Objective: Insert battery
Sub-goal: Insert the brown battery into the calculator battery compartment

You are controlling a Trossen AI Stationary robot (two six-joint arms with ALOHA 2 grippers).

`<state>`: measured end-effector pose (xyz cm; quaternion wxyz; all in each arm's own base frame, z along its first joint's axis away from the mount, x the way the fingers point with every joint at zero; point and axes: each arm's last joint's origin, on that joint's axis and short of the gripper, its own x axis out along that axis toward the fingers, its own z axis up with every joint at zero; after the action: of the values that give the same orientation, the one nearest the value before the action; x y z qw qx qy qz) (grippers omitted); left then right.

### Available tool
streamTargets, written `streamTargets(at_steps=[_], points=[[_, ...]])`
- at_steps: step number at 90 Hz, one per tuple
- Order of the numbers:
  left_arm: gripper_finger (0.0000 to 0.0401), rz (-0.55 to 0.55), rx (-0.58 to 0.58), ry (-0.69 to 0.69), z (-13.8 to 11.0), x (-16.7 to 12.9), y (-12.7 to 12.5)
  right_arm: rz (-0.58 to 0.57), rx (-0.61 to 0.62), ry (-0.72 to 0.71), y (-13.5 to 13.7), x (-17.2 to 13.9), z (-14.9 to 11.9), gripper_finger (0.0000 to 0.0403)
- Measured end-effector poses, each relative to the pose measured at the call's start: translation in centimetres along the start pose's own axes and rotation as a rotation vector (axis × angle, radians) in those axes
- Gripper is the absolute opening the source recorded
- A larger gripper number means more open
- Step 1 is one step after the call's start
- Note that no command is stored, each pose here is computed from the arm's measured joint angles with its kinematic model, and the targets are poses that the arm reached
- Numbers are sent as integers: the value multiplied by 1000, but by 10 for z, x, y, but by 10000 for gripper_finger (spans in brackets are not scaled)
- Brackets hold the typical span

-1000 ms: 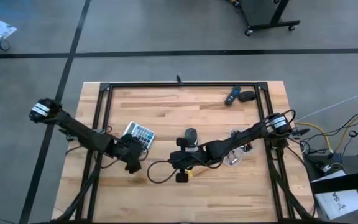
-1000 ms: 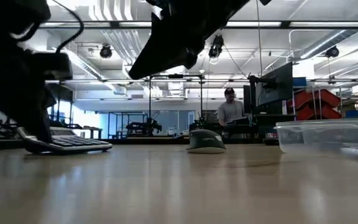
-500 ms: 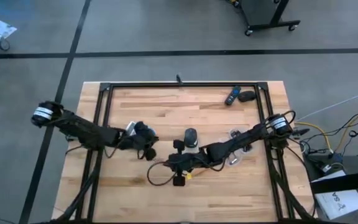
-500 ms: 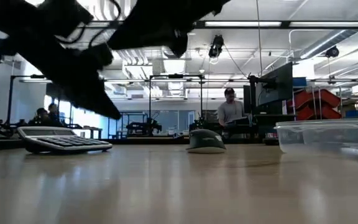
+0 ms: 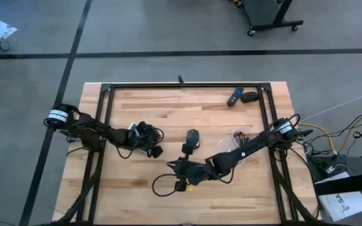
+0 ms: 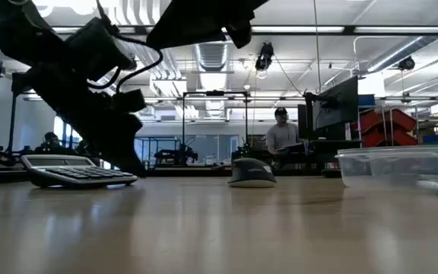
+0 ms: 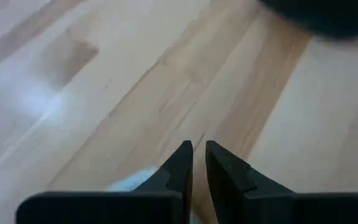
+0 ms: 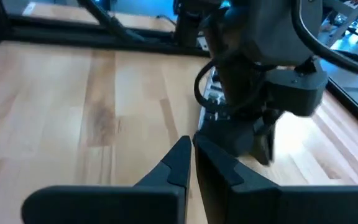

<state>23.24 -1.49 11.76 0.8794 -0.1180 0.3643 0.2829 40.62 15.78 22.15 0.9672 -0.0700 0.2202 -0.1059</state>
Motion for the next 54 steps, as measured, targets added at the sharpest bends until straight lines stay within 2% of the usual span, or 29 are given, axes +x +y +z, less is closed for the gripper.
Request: streamTargets(at_steps=[24,40,54], points=[[27,47,-74,123,-10,-27,9,-5,-22,44,-1,0,-6,7],[27,116,-128,219,-25,-49,16,-12,-42,89,-1,0,-11,7],[27,77,-151,207,-27,-60,13,-12,-68,89,-1,0,-11,7]])
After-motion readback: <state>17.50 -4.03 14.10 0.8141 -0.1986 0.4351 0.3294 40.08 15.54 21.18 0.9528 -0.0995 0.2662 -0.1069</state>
